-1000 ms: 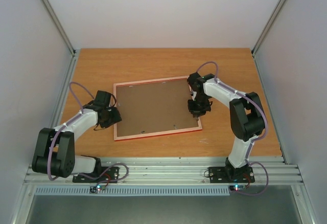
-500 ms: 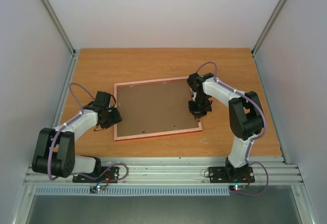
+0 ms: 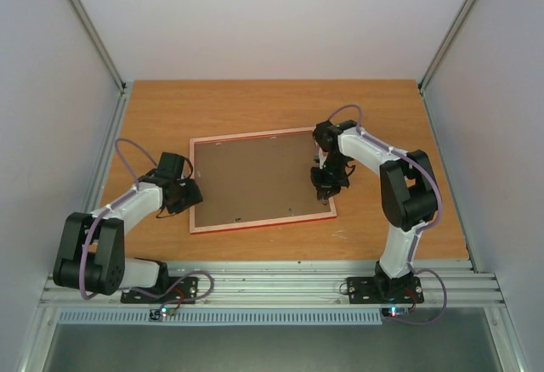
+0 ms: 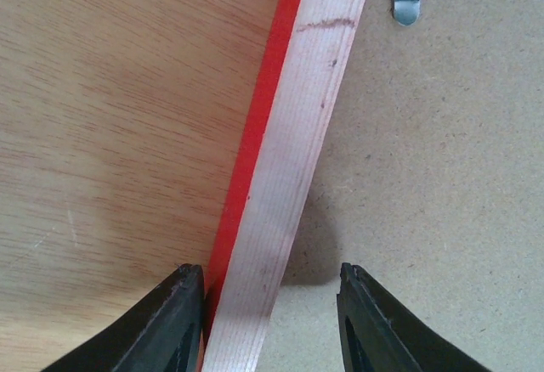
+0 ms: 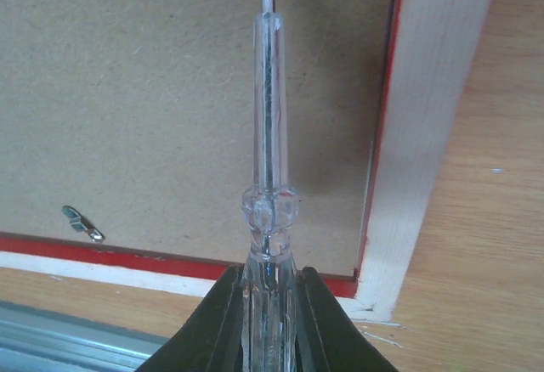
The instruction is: Take the photo out of the frame
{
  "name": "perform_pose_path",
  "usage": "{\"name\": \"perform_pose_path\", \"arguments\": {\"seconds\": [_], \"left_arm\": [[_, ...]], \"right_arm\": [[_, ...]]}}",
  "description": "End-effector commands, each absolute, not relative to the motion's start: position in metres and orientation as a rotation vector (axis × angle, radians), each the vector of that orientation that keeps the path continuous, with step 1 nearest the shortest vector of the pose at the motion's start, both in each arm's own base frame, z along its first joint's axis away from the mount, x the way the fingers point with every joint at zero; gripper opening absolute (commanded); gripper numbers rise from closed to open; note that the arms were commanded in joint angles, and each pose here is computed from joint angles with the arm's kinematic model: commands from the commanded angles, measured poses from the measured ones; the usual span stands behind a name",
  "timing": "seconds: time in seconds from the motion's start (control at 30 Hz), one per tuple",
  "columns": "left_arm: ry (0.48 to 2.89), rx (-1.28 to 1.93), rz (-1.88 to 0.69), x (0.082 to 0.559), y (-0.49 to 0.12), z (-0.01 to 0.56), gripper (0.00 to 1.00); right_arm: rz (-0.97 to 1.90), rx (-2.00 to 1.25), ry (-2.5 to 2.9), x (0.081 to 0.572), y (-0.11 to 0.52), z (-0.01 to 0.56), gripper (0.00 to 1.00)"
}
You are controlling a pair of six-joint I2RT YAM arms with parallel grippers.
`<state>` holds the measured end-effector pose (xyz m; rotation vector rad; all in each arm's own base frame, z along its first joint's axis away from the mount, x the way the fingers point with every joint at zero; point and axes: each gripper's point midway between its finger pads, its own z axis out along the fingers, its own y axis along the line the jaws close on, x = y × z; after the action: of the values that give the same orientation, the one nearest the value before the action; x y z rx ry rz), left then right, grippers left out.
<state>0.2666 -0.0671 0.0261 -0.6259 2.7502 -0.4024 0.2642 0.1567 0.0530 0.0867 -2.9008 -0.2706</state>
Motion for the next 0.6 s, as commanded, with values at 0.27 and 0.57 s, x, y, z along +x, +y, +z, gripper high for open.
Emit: {"name": "perform_pose_path", "arguments": {"seconds": [0.27,0.57], "left_arm": [[2.708,-0.608,-0.435,0.273,-0.072,0.033,0.45],[2.701,-0.603,-0.438,0.274,-0.073,0.034,0.45]], "right_arm": [[-0.132,0.078,-2.999,0.263,0.136,0.081,0.01],[-0.092,-0.12,-3.126,0.286,0.107,0.098,0.01]]}}
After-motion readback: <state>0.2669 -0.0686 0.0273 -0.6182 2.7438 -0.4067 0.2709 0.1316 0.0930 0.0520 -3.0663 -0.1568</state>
